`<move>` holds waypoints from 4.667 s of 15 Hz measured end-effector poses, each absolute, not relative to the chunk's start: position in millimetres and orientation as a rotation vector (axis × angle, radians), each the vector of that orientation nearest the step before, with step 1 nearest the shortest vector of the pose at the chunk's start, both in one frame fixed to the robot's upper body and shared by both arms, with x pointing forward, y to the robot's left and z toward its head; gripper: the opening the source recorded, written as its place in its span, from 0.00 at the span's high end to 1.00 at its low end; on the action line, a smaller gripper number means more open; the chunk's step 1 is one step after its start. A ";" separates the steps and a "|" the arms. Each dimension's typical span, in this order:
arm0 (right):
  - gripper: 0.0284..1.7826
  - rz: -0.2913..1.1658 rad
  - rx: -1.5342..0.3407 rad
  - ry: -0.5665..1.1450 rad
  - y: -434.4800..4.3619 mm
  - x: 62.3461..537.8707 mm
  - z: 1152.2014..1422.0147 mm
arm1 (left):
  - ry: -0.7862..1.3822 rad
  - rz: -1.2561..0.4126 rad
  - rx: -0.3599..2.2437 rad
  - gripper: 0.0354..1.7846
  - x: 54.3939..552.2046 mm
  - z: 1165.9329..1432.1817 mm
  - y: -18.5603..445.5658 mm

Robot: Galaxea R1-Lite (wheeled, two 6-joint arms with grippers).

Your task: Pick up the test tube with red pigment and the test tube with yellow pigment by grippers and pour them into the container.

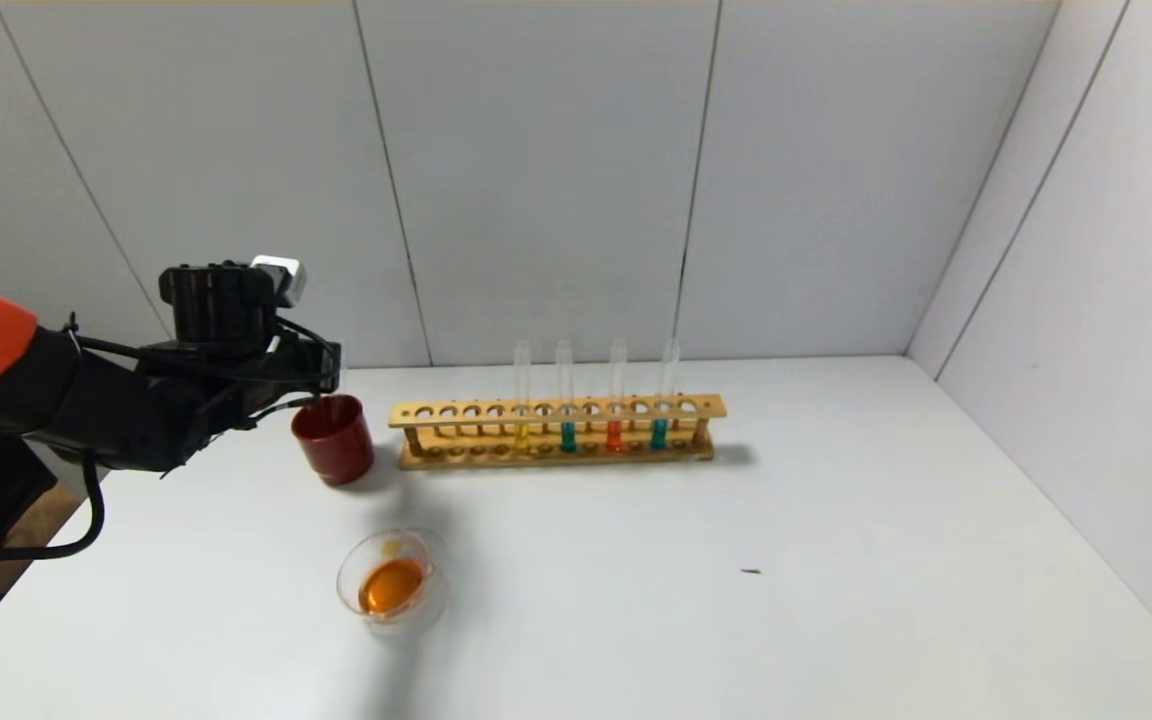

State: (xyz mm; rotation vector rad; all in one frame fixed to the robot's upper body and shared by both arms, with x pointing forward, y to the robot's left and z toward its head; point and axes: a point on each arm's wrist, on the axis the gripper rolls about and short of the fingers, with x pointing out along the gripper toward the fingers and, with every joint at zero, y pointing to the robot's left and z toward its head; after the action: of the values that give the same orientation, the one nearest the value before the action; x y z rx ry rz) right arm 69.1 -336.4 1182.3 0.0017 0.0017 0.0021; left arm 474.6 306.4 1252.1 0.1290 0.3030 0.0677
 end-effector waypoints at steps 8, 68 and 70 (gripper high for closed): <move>0.02 0.002 0.002 0.002 -336.4 69.1 1182.3 | 0.344 0.039 0.129 0.82 481.3 1234.4 305.6; 0.02 0.003 0.004 0.001 -336.4 69.1 1182.4 | 0.007 -0.027 0.055 0.02 68.8 1181.9 333.2; 0.02 0.002 0.004 0.001 -336.4 69.1 1182.4 | 0.003 -0.025 0.050 0.02 68.8 1182.1 333.2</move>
State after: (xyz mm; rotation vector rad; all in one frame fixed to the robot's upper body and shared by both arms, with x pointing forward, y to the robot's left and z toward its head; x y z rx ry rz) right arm 69.1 -336.4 1182.4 0.0036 0.0009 0.0021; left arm 68.8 333.2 1182.1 0.0504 0.0034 -0.0254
